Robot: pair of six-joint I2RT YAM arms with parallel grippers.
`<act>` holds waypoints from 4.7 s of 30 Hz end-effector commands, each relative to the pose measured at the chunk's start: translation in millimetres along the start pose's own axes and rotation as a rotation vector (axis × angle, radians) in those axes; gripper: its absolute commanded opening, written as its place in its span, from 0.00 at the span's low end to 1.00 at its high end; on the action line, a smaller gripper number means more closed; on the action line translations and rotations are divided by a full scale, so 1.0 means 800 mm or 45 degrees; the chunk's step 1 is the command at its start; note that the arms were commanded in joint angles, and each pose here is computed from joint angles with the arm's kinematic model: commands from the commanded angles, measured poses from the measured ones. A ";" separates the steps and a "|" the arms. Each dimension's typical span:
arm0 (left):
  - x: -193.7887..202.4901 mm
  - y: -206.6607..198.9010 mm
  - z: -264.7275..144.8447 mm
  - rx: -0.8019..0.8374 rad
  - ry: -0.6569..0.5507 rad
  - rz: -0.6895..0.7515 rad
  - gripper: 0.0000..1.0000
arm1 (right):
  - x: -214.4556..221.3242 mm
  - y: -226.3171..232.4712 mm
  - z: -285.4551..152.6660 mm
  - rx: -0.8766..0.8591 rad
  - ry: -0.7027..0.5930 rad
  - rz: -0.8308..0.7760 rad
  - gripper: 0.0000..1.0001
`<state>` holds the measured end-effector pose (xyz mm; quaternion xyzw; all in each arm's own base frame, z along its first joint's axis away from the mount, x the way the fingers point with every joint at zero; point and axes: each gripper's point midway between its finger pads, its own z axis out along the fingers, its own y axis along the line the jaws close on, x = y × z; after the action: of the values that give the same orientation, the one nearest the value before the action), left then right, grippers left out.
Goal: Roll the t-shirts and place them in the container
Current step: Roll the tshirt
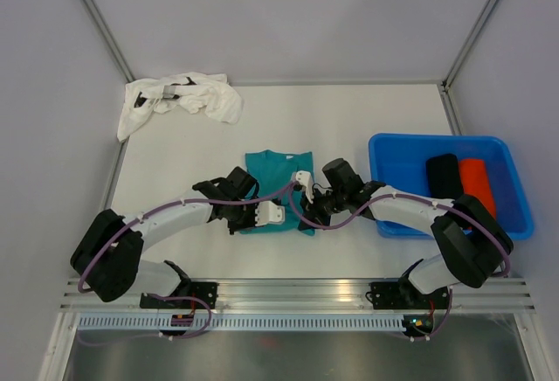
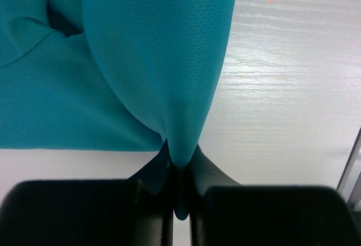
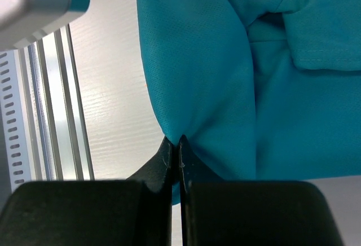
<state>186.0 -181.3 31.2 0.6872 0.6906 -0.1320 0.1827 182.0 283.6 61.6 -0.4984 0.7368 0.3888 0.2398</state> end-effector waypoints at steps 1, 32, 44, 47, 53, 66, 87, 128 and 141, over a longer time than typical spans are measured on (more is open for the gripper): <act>-0.003 -0.007 0.001 0.035 -0.016 0.041 0.06 | -0.027 0.004 -0.001 -0.051 -0.080 -0.024 0.00; 0.016 -0.099 -0.055 0.756 -0.115 -0.104 0.09 | -0.018 0.042 0.009 -0.135 -0.061 0.228 0.54; 0.024 -0.081 -0.048 0.760 -0.135 -0.158 0.09 | 0.006 0.057 0.020 -0.062 -0.161 0.152 0.64; 0.022 -0.079 -0.048 0.757 -0.144 -0.165 0.10 | 0.009 0.060 0.031 -0.045 -0.169 0.165 0.61; 0.026 -0.078 -0.047 0.751 -0.123 -0.174 0.11 | 0.001 0.063 0.045 -0.106 -0.200 0.229 0.06; 0.045 -0.107 -0.070 0.833 -0.064 -0.174 0.14 | 0.021 0.118 0.035 -0.248 -0.037 0.524 0.00; 0.022 -0.061 -0.056 0.646 -0.180 -0.457 0.55 | 0.012 0.056 0.043 -0.125 -0.108 0.791 0.00; 0.048 -0.031 -0.012 0.595 -0.055 -0.714 0.22 | -0.040 0.039 -0.015 0.491 -0.177 0.399 0.06; 0.059 -0.008 -0.022 0.441 0.012 -0.669 0.45 | -0.045 0.040 0.065 0.317 -0.314 0.504 0.00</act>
<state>157.4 -134.9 18.3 0.4965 0.8040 -0.3267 -0.0201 149.2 337.6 53.4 -0.2930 0.8420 0.3581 0.2776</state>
